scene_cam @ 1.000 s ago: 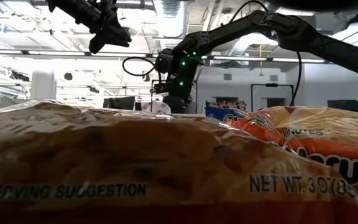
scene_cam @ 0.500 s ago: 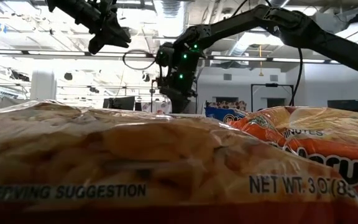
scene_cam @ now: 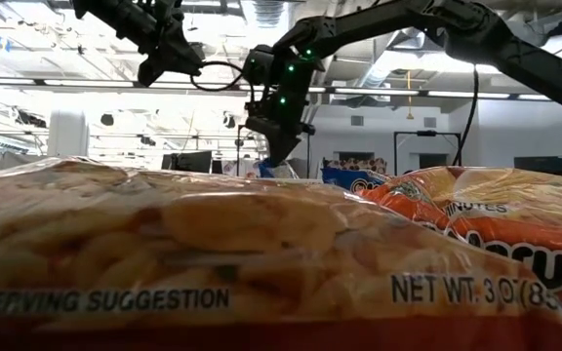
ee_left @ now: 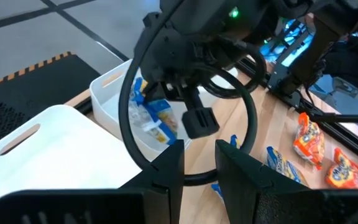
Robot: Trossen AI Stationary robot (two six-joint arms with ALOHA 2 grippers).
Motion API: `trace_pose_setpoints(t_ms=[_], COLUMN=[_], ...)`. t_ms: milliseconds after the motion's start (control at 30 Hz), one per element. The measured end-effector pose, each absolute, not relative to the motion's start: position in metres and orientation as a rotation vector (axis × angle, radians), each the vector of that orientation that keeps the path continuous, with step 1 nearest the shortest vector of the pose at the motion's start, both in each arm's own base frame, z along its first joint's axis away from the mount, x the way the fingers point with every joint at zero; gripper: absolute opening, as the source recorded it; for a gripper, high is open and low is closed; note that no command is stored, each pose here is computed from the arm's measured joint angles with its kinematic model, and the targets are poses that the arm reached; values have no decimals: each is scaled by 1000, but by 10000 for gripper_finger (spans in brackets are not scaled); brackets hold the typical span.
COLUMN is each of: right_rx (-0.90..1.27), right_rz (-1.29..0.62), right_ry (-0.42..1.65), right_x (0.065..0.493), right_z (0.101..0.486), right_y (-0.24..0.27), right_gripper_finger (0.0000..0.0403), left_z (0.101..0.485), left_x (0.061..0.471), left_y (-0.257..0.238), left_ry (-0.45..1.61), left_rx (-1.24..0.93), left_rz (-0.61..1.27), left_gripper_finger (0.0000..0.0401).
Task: Sort Maruchan noodles
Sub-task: Put the top left blue noodle soup pack into the middle white bin
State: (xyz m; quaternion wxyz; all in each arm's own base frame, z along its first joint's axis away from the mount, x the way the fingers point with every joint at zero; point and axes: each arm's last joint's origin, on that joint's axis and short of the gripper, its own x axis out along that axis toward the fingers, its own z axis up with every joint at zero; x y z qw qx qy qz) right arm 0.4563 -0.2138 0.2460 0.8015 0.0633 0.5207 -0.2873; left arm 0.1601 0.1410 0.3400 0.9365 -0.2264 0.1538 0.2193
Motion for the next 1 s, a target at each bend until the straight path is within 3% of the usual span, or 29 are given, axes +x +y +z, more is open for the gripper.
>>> trace_pose_setpoints(t_ms=[1000], right_rx=[41], right_rz=[-956], right_ry=[1022], right_x=[445], right_z=[271], right_y=[-224], right_gripper_finger=[5], left_z=[339], left_x=[160], left_y=[141], left_ry=[329], left_rx=[-460], left_rz=[445], left_gripper_finger=[77])
